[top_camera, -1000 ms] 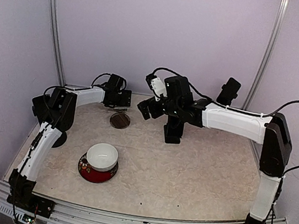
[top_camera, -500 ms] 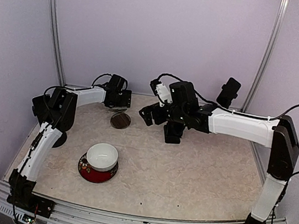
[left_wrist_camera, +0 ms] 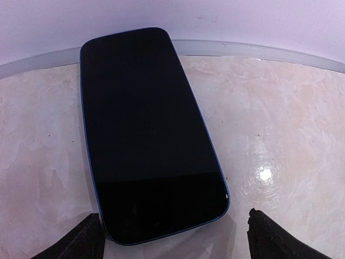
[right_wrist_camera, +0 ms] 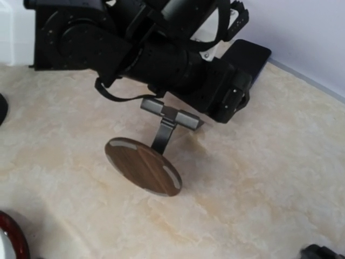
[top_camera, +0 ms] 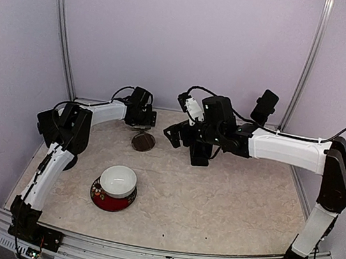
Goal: Place the phone on the phone stand
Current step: Pick up the phone from the corner of the board.
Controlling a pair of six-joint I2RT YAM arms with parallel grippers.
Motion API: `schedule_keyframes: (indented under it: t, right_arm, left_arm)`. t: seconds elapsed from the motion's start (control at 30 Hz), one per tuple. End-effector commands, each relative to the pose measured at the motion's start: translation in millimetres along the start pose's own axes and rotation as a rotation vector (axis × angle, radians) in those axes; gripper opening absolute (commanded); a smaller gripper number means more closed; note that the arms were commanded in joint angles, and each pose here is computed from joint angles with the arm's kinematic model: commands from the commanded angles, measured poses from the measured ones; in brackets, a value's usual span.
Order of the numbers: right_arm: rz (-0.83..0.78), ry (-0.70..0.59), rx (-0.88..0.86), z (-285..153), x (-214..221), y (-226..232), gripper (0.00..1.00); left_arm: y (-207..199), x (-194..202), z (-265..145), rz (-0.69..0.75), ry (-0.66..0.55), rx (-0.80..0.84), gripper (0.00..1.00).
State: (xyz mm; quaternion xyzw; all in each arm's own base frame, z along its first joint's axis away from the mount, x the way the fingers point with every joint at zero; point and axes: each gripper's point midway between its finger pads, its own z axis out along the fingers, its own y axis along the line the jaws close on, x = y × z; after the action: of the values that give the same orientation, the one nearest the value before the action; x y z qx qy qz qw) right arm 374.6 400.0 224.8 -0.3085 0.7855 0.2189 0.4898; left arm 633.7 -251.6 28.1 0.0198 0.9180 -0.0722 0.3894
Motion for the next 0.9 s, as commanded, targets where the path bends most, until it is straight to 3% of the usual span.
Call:
schedule_keyframes:
  t: [0.0,0.13,0.6,0.87]
  right_arm:
    - [0.023,-0.04,-0.023,-13,-8,2,1.0]
    - [0.024,-0.031,0.001,-19,-5,-3,1.0]
    - [0.02,-0.039,0.006,-19,-12,-3,1.0]
    - [0.013,-0.014,0.009,-15,-6,-4,1.0]
  left_arm:
    - [18,37,12,-0.014,0.102,-0.039,0.92]
    - [24,33,5,-0.019,0.075,-0.07,0.99]
    - [15,5,16,-0.061,0.014,-0.048,0.99]
    - [46,5,15,-0.106,0.021,-0.113,0.95]
